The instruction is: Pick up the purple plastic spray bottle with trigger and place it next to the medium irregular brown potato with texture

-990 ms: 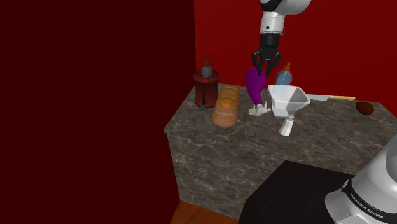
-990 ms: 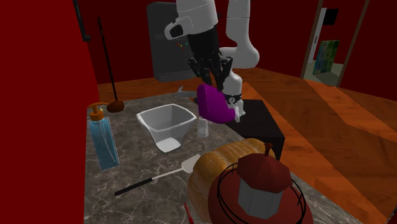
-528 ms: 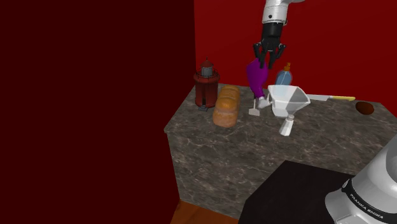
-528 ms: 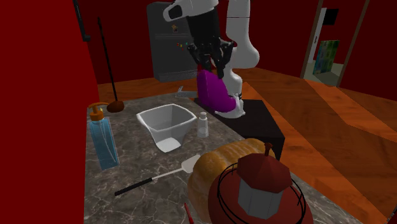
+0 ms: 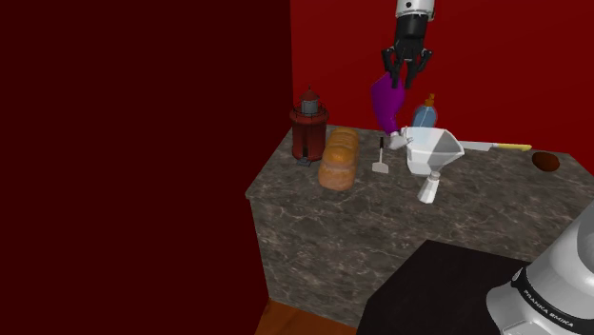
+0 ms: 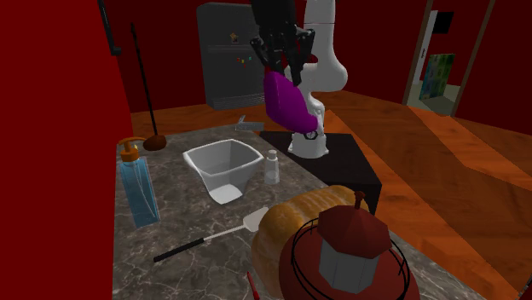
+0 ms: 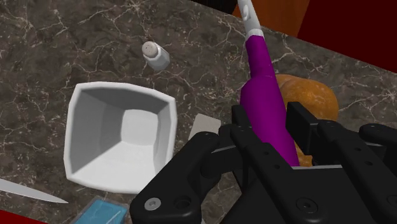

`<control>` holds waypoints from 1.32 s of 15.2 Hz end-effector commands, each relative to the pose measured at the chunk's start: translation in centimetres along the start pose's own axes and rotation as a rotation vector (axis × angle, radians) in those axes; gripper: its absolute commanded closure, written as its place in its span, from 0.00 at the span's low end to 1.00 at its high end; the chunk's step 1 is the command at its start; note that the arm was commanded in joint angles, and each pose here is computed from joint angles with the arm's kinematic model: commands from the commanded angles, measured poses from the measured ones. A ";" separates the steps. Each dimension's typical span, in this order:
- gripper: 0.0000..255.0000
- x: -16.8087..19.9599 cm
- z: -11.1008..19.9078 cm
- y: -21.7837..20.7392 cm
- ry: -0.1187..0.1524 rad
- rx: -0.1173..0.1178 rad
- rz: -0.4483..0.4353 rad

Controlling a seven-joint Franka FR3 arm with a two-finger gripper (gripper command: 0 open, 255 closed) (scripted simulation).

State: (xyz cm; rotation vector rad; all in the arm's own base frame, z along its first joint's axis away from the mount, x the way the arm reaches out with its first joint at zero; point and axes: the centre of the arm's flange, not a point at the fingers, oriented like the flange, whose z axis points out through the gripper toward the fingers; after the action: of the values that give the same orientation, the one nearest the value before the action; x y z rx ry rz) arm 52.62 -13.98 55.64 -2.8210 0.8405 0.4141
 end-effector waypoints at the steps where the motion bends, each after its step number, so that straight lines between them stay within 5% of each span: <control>1: 1.00 -0.3 -1.0 -0.1 0.000 0.000 0.000; 10: 1.00 -1.8 -5.4 -0.4 0.000 0.000 0.000; 20: 1.00 -2.4 -2.9 12.5 0.000 0.000 0.000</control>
State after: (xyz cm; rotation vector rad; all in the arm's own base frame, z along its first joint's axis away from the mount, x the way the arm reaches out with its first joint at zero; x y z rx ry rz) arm 45.22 -22.90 58.32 -2.8206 0.8425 0.4144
